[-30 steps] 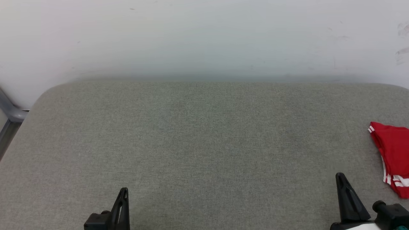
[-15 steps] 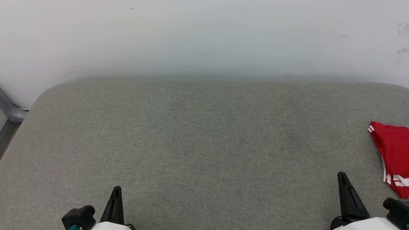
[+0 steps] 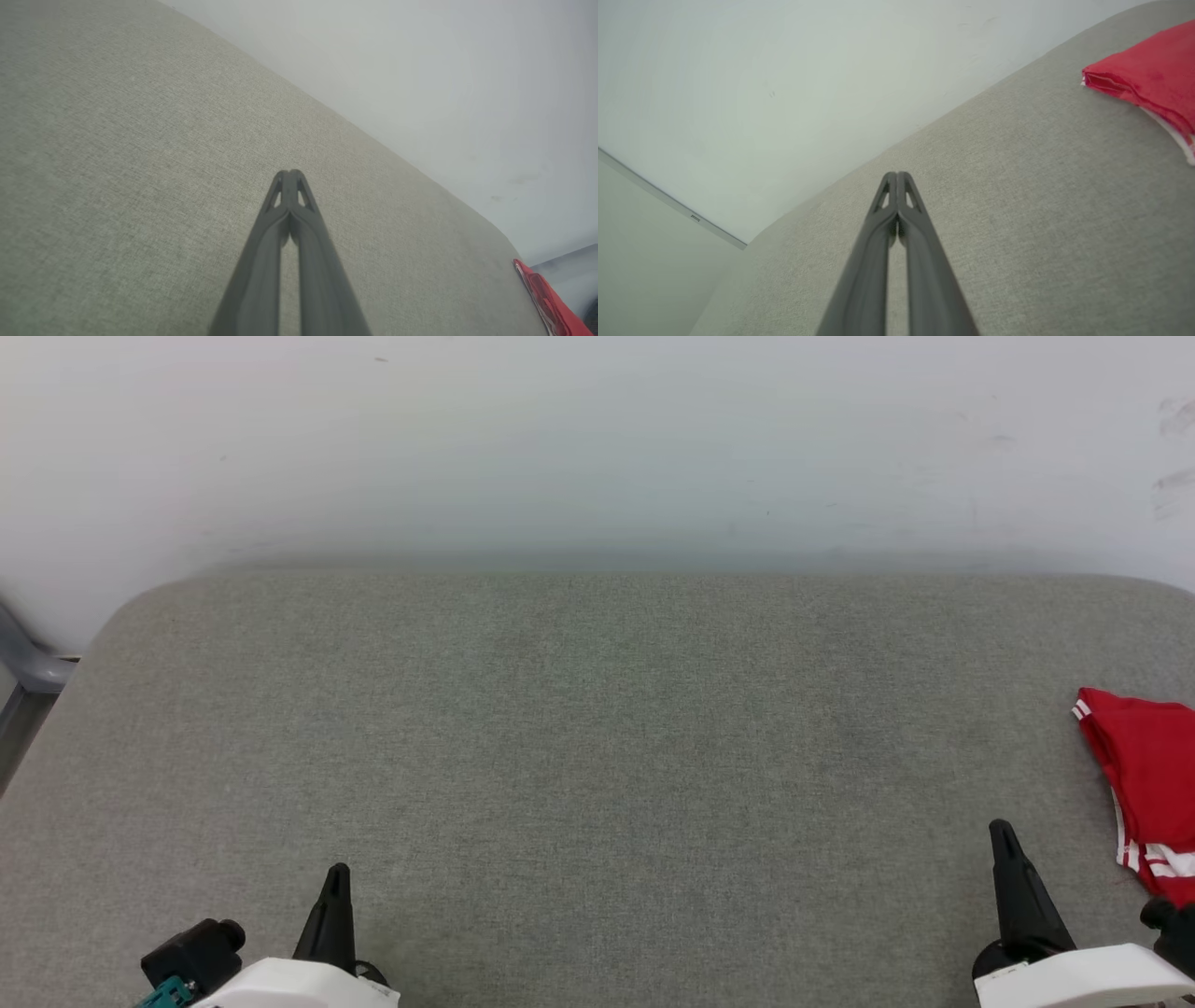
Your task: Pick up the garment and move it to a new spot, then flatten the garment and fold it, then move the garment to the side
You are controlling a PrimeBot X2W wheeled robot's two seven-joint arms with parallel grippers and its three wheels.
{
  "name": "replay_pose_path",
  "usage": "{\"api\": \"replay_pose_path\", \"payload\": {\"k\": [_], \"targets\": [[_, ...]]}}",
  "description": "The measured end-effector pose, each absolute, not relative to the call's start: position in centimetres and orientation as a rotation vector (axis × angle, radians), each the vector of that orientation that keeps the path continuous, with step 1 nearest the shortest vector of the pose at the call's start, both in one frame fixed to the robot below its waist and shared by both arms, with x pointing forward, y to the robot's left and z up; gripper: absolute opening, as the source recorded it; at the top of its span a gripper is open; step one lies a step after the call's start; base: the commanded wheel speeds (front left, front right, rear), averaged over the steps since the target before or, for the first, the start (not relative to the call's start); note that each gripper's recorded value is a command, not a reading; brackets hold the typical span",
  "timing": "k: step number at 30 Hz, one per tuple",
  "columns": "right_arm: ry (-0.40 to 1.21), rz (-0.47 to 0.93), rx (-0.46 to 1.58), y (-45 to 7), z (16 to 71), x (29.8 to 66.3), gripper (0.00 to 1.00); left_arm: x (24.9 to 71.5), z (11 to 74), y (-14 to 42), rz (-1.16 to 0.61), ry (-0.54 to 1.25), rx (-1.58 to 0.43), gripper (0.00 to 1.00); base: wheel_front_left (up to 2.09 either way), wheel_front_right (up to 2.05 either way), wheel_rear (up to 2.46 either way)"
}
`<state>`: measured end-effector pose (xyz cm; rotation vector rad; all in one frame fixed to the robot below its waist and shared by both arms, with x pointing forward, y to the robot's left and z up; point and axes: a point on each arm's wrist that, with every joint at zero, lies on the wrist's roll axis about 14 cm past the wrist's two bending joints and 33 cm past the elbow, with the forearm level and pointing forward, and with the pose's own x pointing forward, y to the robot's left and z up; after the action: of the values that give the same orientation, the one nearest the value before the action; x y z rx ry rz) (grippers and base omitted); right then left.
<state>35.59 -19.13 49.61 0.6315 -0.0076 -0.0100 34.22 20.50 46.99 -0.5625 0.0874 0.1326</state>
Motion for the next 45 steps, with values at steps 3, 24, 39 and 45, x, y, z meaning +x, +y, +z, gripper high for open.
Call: {"api": "replay_pose_path", "payload": {"k": [3, 24, 39, 45], "targets": [[-0.010, -0.012, 0.673, -19.2, 49.8, 35.8, 0.00, 34.4, 47.1, 20.6, 0.136, 0.087, -0.609, 0.00, 0.00, 0.00, 0.00], [0.013, -0.033, 0.948, -19.5, 49.4, 36.6, 0.00, 35.6, 47.4, 20.5, 0.131, 0.090, -0.908, 0.00, 0.00, 0.00, 0.00], [0.014, -0.031, 1.112, -19.6, 49.7, 37.3, 0.00, 36.5, 48.0, 20.3, 0.110, 0.077, -1.084, 0.00, 0.00, 0.00, 0.00], [0.021, -0.034, 1.171, -19.7, 49.6, 37.4, 0.00, 36.7, 48.1, 20.4, 0.105, 0.075, -1.148, 0.00, 0.00, 0.00, 0.00]]}}
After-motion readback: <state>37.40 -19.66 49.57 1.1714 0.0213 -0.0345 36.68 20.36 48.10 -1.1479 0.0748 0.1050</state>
